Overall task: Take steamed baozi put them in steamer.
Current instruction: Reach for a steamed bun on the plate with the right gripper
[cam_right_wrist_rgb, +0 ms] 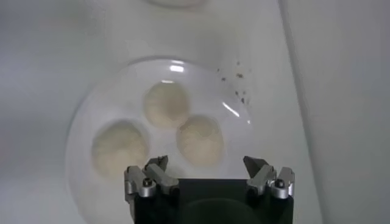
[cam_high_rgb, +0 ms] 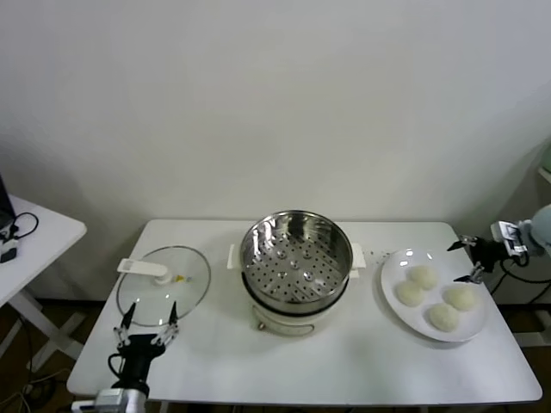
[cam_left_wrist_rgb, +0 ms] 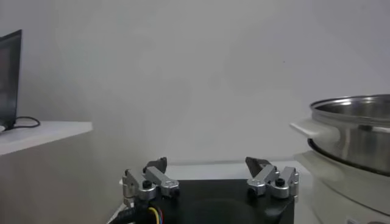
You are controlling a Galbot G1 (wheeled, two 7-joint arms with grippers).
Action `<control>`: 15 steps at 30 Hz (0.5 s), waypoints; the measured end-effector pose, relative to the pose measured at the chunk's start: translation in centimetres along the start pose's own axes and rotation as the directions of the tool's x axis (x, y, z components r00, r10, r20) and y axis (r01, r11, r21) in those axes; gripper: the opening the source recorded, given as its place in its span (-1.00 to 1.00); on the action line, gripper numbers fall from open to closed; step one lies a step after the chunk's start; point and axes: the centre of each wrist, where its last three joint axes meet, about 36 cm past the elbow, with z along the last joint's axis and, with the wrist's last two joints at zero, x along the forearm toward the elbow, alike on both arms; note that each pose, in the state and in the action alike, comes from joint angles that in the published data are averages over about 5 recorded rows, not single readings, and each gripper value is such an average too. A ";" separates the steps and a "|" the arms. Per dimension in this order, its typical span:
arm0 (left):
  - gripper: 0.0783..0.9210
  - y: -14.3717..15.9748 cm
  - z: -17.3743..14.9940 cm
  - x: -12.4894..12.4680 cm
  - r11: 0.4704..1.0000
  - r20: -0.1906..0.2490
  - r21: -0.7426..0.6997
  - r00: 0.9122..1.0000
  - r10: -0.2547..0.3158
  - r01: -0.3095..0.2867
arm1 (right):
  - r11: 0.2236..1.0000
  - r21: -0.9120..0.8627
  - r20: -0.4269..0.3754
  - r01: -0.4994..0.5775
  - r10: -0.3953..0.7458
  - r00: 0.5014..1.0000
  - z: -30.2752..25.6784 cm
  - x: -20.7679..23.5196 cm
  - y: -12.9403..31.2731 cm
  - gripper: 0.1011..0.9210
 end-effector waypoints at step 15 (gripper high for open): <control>0.77 0.3 0.2 0.1 1.000 -0.015 0.000 1.000 -0.016 0.016 | 0.989 0.069 -0.110 0.130 -0.122 0.986 -5.1 -6.2 -3.9 0.76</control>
